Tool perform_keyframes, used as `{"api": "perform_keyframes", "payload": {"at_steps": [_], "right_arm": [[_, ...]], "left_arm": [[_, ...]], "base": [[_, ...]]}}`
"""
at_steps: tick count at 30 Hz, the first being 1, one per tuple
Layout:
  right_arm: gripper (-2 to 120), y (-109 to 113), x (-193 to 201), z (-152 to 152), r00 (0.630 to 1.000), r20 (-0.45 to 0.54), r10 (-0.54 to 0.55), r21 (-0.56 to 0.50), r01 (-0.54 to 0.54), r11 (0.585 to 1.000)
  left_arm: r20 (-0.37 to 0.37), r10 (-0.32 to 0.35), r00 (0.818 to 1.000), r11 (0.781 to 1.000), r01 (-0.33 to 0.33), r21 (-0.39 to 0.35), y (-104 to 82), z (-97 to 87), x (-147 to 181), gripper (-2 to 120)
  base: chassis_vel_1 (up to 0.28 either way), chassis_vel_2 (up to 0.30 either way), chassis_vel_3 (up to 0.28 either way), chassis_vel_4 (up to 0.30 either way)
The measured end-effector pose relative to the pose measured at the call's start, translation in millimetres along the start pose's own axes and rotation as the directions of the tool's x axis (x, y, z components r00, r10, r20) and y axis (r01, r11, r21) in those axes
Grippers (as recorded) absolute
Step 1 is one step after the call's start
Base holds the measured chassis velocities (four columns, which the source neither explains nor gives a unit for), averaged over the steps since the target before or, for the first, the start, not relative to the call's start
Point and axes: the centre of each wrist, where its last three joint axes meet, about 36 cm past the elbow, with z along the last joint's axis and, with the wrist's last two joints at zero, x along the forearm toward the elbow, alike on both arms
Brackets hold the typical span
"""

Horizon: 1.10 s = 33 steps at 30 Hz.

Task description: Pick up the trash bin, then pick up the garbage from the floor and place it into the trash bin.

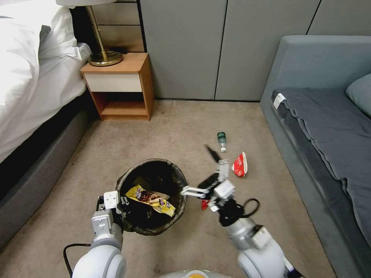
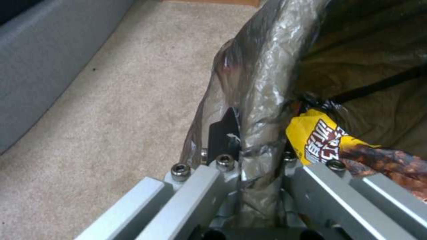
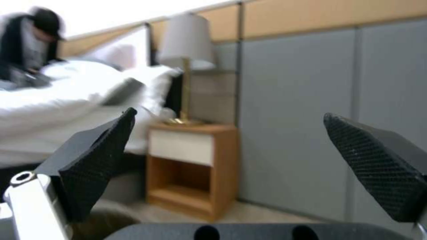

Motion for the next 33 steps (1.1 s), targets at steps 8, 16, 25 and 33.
{"api": "perform_keyframes", "payload": {"at_steps": [8,16,25,33], "right_arm": [[100,-5.5,38.8,19.7,0.998,-0.046,0.045,0.038,-0.044,0.998],[100,-14.4,47.0,27.1,0.997,-0.064,0.047,0.064,-0.043,0.997],[100,-40.2,24.5,27.3,0.997,-0.032,0.072,0.095,-0.069,0.993],[100,-123.7,-25.6,31.2,0.998,-0.061,0.035,0.201,-0.022,0.979]], "left_arm": [[0.006,-0.009,1.000,1.000,0.009,0.018,5.9,-4.5,-2.3,0],[0.018,-0.012,1.000,1.000,0.011,0.027,8.4,-9.8,-1.7,0],[0.022,-0.010,1.000,1.000,0.009,0.029,8.0,-12.0,-0.2,0],[0.022,-0.011,1.000,1.000,0.010,0.028,8.6,-11.9,-0.2,0]], "base": [[0.000,0.000,0.000,0.000],[0.000,0.000,0.000,0.000],[0.000,0.000,0.000,0.000],[0.000,0.000,0.000,0.000]]}}
